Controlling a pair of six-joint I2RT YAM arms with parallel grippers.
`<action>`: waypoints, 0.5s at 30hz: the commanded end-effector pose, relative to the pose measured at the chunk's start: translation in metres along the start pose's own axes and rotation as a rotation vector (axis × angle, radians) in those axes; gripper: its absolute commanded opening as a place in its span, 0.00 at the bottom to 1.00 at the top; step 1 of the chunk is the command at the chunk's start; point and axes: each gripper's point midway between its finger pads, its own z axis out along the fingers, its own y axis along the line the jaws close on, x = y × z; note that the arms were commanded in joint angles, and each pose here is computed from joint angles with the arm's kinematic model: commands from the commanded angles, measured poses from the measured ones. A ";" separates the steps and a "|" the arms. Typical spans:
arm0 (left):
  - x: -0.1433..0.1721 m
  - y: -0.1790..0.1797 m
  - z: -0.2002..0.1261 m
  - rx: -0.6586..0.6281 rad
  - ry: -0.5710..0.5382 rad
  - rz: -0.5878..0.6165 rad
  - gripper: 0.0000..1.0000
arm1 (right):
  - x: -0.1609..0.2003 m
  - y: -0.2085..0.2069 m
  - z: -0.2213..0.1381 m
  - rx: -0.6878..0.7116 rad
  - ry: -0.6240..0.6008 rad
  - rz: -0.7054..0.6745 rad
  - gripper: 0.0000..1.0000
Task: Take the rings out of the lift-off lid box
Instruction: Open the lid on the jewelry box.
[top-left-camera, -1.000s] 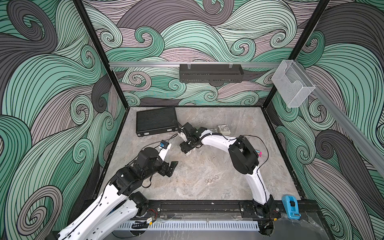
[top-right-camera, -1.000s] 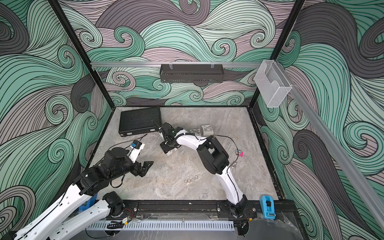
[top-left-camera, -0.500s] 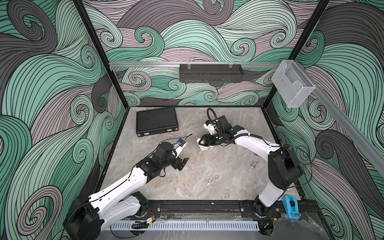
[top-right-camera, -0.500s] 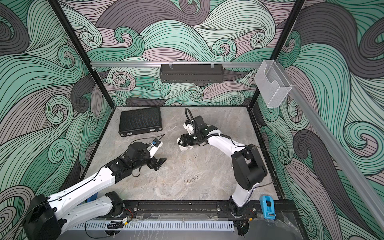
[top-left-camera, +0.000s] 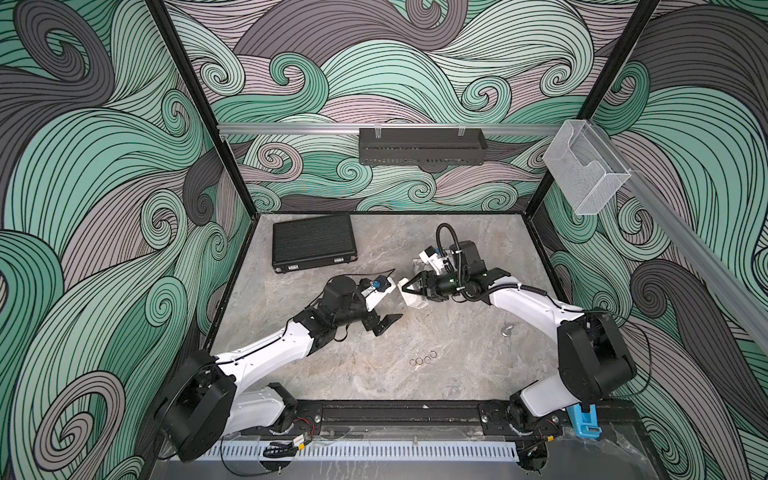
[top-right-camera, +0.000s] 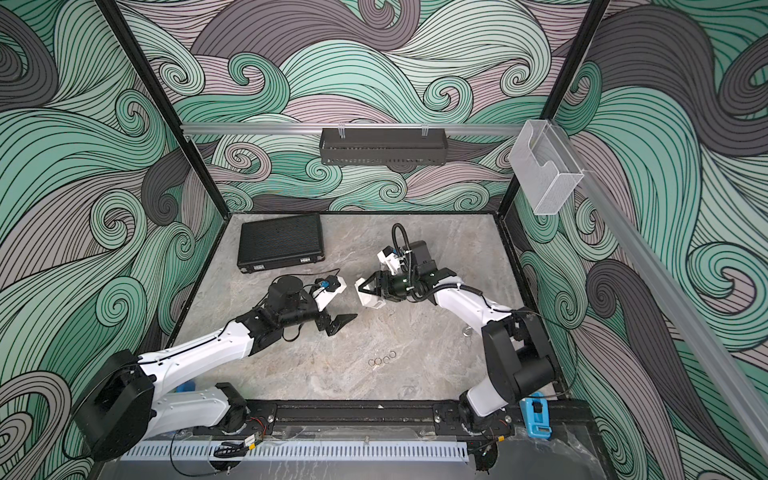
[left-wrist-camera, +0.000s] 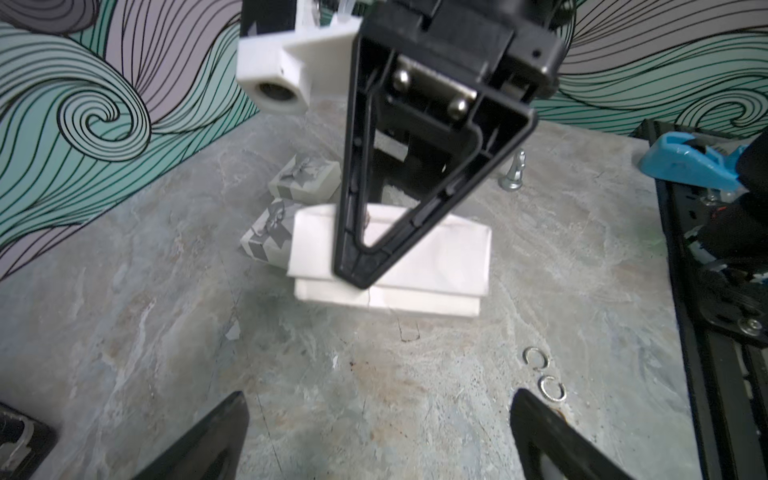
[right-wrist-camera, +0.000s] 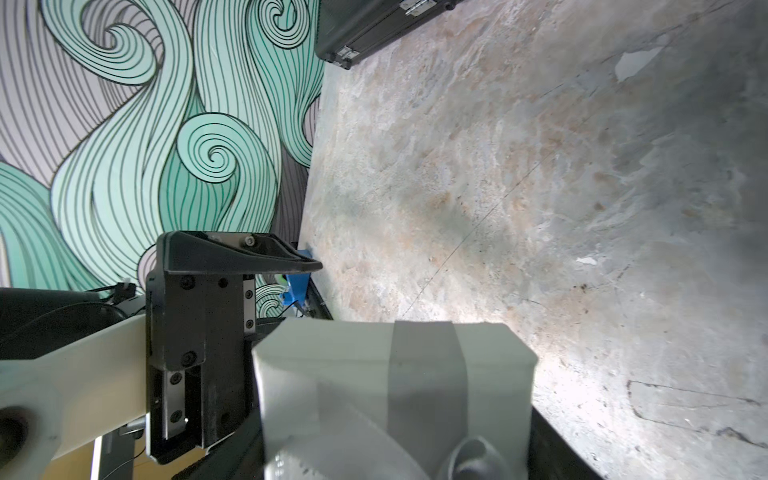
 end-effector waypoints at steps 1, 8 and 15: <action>-0.016 -0.010 0.002 0.050 -0.082 0.012 0.99 | -0.007 0.023 -0.005 -0.104 -0.026 -0.003 0.69; -0.017 -0.014 0.004 0.071 -0.089 0.003 0.97 | -0.009 0.034 -0.008 -0.156 -0.035 0.010 0.69; -0.019 -0.013 0.009 0.075 -0.091 0.003 0.95 | -0.007 0.040 -0.009 -0.189 -0.025 0.012 0.69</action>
